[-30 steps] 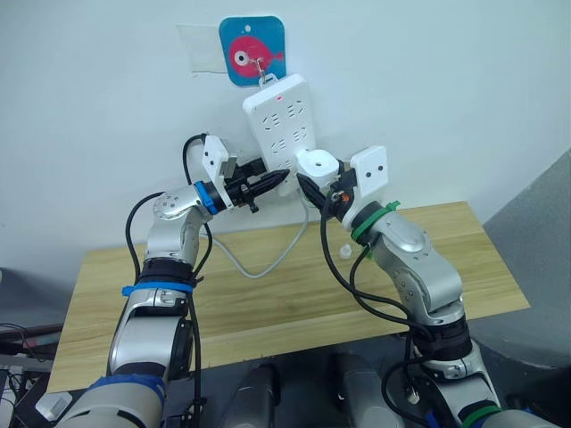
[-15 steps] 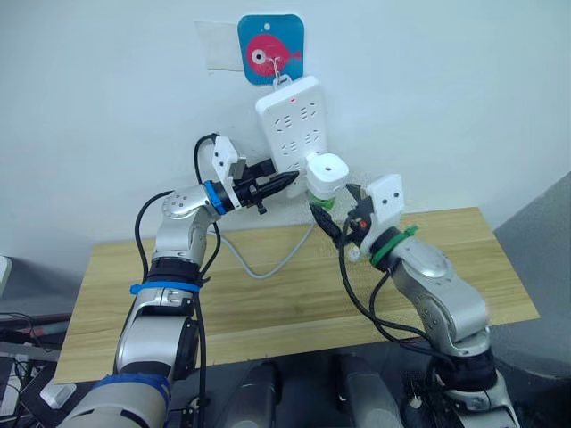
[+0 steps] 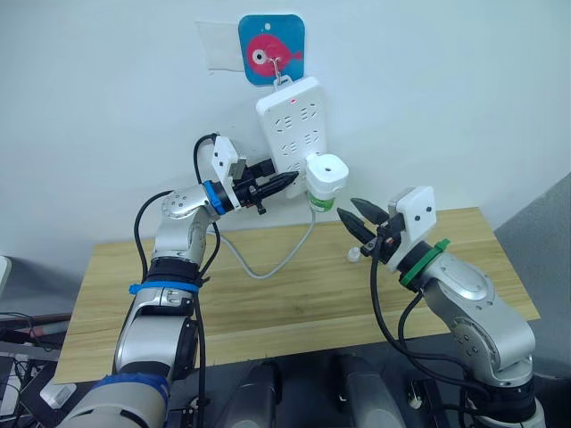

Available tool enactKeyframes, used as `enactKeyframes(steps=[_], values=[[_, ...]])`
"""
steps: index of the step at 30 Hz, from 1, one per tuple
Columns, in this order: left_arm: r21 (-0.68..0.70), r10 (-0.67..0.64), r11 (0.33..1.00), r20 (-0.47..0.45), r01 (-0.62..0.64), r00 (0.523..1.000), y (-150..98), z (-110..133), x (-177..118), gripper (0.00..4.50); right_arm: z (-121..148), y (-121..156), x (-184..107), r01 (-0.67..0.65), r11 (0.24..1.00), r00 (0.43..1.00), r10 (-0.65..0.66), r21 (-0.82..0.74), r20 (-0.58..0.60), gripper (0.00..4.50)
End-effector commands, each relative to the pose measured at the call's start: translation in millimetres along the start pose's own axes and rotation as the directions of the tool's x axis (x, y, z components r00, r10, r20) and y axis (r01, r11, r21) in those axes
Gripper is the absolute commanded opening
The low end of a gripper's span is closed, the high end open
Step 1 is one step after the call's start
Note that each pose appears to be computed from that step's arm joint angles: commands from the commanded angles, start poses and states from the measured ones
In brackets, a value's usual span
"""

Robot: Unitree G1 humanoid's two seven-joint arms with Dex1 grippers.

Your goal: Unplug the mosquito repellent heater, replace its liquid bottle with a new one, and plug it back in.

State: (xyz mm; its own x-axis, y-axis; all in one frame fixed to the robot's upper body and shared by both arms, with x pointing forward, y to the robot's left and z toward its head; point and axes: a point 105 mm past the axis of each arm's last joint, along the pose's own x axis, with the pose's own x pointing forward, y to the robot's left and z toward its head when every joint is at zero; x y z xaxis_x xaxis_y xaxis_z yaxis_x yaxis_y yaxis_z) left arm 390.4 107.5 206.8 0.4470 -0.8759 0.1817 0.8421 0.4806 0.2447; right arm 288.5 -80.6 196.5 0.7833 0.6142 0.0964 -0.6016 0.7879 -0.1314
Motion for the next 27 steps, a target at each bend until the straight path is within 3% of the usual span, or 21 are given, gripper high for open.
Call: enactKeyframes(steps=[1,3,11,21,27], values=[[0.050,-0.049,0.998,0.011,0.048,0.999,-6,10,6,1.38,23,4,-2,-0.008,1.000,0.995,0.011,-0.029,0.098,0.55],[0.050,-0.050,0.998,0.011,0.049,0.999,-6,10,6,1.38,24,6,-1,-0.010,1.000,0.994,0.013,-0.027,0.104,0.04],[0.025,-0.021,0.999,0.020,0.020,1.000,-2,11,4,1.38,25,7,-1,-0.006,1.000,0.994,0.009,-0.029,0.109,0.04],[0.017,0.059,0.998,-0.034,-0.058,0.998,8,10,-38,4.49,25,15,-6,-0.050,0.998,0.994,0.052,-0.029,0.098,0.00],[0.024,0.106,0.994,-0.083,-0.104,0.991,-5,13,-73,4.49,24,21,-4,-0.104,0.995,0.990,0.105,-0.009,0.096,0.00]])
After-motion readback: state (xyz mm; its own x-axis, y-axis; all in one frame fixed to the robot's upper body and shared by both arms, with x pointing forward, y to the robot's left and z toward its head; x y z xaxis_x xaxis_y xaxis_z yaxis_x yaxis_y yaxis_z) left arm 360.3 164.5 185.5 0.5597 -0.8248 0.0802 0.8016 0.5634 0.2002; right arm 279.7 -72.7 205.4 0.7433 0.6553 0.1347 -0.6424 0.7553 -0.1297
